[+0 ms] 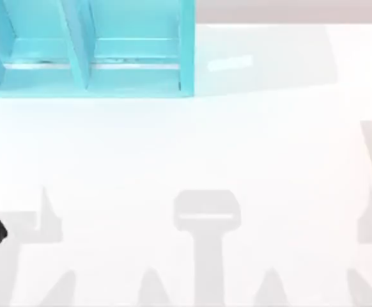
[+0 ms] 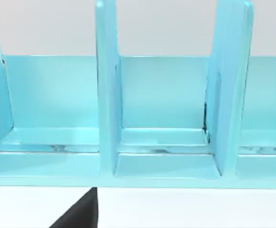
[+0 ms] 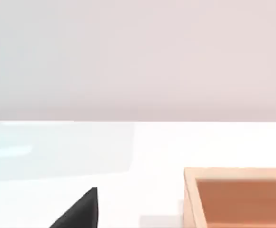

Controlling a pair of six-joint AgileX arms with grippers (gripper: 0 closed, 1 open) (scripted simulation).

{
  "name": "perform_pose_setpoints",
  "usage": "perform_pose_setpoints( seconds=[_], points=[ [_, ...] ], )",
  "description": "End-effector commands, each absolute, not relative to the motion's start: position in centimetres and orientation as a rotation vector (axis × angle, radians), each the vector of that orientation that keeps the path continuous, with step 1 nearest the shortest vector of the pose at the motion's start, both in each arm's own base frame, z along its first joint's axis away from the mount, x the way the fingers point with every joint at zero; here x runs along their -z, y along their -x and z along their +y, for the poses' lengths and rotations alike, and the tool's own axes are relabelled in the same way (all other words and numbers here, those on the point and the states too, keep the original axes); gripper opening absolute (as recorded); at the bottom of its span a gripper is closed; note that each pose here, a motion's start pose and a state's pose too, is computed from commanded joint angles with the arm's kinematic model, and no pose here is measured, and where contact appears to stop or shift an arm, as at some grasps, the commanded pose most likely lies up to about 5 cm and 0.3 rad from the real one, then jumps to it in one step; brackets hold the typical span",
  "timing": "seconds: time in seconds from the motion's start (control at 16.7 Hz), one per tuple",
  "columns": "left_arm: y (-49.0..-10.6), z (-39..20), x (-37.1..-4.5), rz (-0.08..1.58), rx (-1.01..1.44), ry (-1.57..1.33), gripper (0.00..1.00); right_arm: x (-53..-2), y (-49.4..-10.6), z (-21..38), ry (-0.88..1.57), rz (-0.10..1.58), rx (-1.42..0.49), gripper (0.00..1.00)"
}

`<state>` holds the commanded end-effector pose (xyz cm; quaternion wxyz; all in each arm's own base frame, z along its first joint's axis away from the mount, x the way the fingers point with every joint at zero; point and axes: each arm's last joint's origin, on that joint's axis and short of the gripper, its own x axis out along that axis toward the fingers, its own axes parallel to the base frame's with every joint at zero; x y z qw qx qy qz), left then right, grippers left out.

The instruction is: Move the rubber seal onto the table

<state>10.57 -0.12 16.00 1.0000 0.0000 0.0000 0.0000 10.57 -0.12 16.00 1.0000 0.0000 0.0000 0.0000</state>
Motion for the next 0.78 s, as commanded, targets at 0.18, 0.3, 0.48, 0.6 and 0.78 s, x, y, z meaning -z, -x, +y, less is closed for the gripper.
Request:
perform_pose_setpoints(
  seconds=[0.18,0.3,0.48,0.6,0.78],
  points=[
    [-10.6,-0.1,-16.0,0.000,0.000,0.000,1.00,-16.2,-10.6,-0.2,0.004,0.010,0.004,1.00],
    [-10.6,-0.1,-16.0,0.000,0.000,0.000,1.00,-17.0,-10.6,-0.4,0.022,0.060,0.022,1.00],
    [-10.6,-0.1,-16.0,0.000,0.000,0.000,1.00,-19.1,-11.1,-0.9,0.066,0.210,0.067,1.00],
    [-10.6,-0.1,-16.0,0.000,0.000,0.000,1.00,-20.9,-12.0,-1.5,0.098,0.353,0.099,1.00],
    [-10.6,-0.1,-16.0,0.000,0.000,0.000,1.00,-23.4,-14.2,-3.0,0.132,0.609,0.137,1.00]
  ],
)
